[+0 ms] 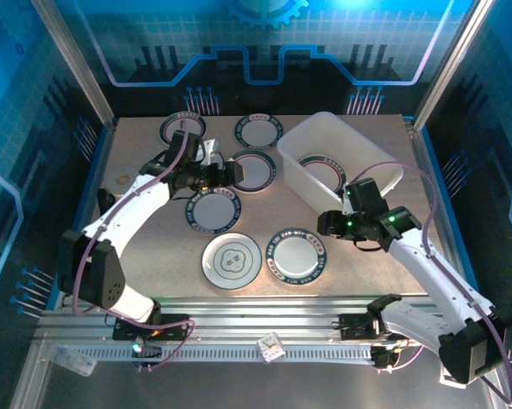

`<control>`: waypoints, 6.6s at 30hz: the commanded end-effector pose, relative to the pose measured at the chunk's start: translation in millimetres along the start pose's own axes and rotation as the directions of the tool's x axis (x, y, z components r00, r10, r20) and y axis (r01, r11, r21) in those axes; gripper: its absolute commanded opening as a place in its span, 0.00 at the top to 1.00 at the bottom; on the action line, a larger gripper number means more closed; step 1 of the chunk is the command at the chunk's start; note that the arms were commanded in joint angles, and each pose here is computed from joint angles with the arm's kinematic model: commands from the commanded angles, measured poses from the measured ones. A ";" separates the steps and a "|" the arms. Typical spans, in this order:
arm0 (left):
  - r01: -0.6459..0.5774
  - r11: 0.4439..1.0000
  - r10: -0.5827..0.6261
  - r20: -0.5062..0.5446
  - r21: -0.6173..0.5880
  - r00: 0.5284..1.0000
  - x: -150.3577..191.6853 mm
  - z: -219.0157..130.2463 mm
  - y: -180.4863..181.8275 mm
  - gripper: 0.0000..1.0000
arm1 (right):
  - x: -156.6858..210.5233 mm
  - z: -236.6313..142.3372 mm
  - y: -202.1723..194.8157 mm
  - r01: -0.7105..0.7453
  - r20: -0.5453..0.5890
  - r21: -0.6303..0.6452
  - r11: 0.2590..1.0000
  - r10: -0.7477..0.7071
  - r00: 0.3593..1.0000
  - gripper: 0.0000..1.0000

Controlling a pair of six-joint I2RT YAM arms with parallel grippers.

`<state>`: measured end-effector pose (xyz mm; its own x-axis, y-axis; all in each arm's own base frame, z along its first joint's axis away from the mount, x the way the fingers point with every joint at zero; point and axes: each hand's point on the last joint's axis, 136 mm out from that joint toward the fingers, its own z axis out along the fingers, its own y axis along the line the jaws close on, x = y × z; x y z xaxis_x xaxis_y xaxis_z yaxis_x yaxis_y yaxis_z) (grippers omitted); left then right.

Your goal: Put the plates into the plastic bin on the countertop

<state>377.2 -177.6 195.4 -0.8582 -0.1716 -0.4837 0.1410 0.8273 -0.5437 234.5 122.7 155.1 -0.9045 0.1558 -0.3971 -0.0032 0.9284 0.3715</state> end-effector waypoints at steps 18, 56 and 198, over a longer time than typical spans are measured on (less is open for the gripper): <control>-0.004 1.000 0.004 0.002 0.025 1.000 8.7 -5.8 -1.4 0.01 | 28.8 64.3 -27.3 -0.092 -0.060 -0.020 0.996 0.090 0.994 0.47; -0.003 0.999 0.003 0.007 0.035 1.000 14.8 -9.0 -1.3 0.01 | -15.9 -2.8 -27.5 0.021 0.117 0.058 0.998 -0.027 0.993 0.40; 0.085 0.996 -0.087 0.087 0.016 0.992 -21.1 -26.9 26.3 0.01 | -213.6 -53.8 1.9 -0.241 0.349 -0.272 0.932 0.329 0.877 0.99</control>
<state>377.7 -135.7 199.1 -0.8239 -0.2720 -0.4971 0.0746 0.8176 -0.5709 398.8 78.3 276.3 -0.6730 0.5381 -0.5074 0.1056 0.7489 0.6543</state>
